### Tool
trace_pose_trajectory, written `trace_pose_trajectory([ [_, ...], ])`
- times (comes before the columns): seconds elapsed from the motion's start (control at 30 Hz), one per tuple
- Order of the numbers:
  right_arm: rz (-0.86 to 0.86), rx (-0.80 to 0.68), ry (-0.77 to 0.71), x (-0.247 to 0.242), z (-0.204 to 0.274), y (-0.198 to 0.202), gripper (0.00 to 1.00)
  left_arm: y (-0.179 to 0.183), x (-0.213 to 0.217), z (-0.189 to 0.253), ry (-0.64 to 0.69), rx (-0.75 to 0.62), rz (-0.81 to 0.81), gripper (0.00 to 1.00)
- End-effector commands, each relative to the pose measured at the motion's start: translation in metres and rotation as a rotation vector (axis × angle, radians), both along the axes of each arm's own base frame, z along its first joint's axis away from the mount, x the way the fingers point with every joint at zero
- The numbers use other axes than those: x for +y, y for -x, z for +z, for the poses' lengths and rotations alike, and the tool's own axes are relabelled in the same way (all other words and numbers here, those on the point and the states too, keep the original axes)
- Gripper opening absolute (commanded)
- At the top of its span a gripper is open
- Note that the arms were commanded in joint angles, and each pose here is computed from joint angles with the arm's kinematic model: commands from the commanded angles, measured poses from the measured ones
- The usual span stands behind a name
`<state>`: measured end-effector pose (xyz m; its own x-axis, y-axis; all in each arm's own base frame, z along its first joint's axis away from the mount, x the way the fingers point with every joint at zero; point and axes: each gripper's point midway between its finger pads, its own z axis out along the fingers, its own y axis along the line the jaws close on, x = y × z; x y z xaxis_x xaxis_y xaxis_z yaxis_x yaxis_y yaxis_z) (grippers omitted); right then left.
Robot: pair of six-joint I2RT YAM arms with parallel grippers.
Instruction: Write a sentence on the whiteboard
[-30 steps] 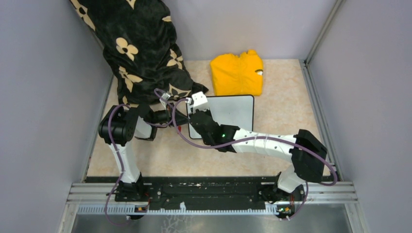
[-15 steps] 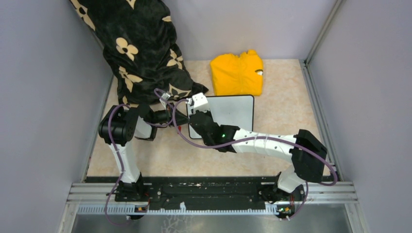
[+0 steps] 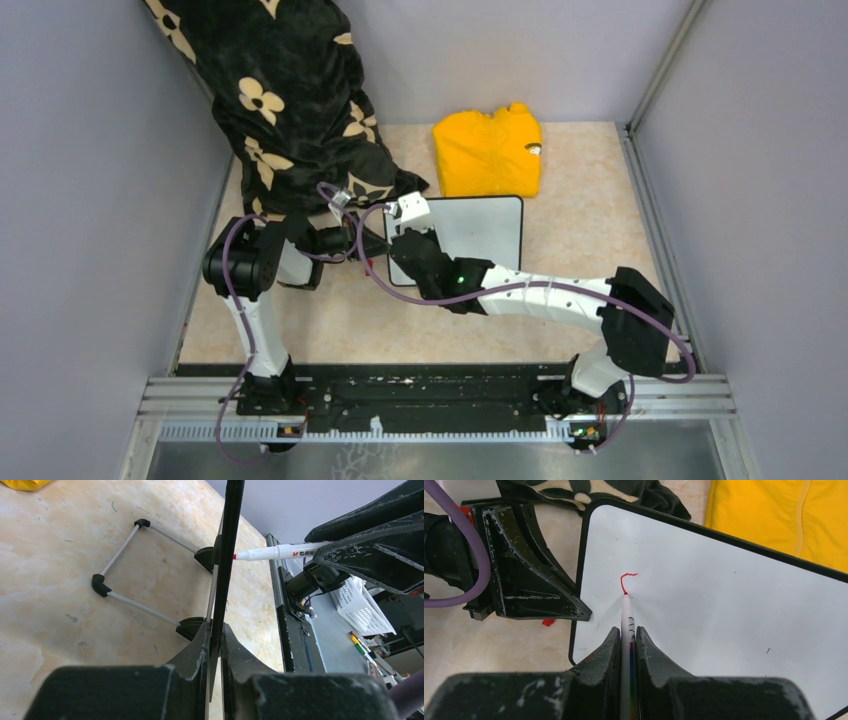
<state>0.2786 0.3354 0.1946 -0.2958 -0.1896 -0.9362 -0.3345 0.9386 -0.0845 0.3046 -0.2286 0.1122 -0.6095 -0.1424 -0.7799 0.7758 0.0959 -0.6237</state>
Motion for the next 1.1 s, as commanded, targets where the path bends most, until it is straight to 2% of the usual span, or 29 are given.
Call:
trace_pose_trajectory([
  [0.0, -0.057, -0.029, -0.031, -0.014, 0.019, -0.005, 0.0, 0.002, -0.002, 0.032, 0.042, -0.255, -0.015, 0.0],
  [1.07, 0.063, 0.026, -0.049, 0.018, 0.01, 0.0, 0.0, 0.002, -0.002, 0.033, 0.044, -0.256, -0.013, 0.0],
])
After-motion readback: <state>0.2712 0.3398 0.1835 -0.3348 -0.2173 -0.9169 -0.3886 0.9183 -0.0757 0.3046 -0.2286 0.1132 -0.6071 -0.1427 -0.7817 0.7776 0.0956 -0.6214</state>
